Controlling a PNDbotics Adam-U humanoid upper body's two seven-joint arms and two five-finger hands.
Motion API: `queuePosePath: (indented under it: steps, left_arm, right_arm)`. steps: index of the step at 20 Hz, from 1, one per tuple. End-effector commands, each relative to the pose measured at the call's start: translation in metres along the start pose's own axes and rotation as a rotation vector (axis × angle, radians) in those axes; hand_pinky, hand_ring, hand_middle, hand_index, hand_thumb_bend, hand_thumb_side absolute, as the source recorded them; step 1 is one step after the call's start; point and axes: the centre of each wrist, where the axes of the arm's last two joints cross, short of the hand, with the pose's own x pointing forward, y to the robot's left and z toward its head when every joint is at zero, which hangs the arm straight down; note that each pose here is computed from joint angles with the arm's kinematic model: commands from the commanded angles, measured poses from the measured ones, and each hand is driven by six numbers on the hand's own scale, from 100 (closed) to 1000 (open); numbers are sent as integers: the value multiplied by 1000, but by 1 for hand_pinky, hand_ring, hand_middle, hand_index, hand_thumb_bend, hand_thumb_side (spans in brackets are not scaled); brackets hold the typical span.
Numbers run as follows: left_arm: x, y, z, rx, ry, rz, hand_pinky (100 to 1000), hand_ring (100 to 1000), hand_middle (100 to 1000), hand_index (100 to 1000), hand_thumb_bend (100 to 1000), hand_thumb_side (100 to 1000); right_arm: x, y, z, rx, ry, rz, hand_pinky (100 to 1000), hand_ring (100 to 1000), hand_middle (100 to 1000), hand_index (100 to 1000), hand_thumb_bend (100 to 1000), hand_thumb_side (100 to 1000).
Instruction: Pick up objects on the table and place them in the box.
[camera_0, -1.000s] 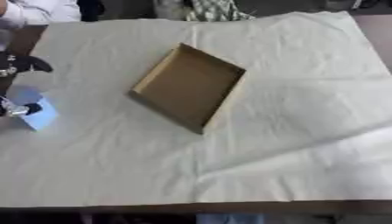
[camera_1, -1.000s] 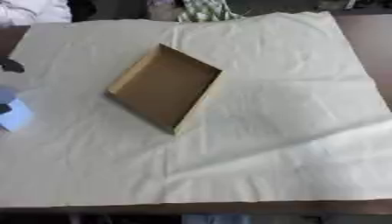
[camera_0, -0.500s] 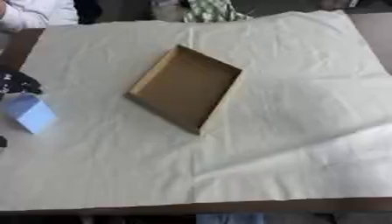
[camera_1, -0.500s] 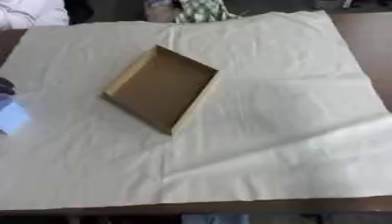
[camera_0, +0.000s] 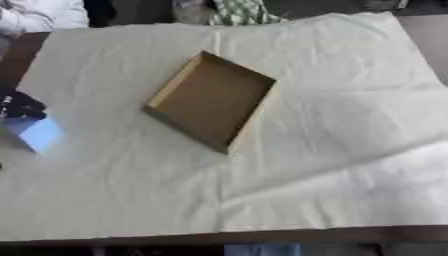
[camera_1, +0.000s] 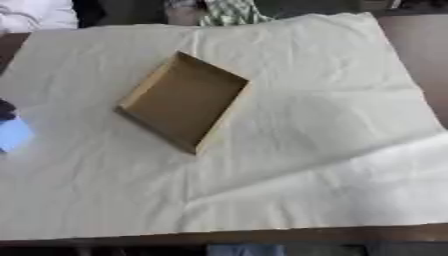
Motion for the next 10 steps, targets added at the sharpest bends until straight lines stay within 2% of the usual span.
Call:
queuePosePath:
  steps: [1, 6, 10]
  left_arm:
    - [-10, 9, 11, 65, 31, -1, 860, 909, 916, 977, 461, 410]
    - [-11, 16, 12, 102, 36, 38, 854, 907, 918, 979, 413, 394]
    - [-13, 21, 15, 85, 37, 64, 863, 913, 927, 979, 439, 408]
  right_arm:
    - [5, -5, -6, -5, -25, 2, 694, 736, 622, 811, 100, 572]
    - [4, -4, -5, -3, -19, -2, 694, 736, 621, 811, 100, 572]
    - [3, -5, -5, -2, -17, -2, 694, 736, 621, 812, 100, 572]
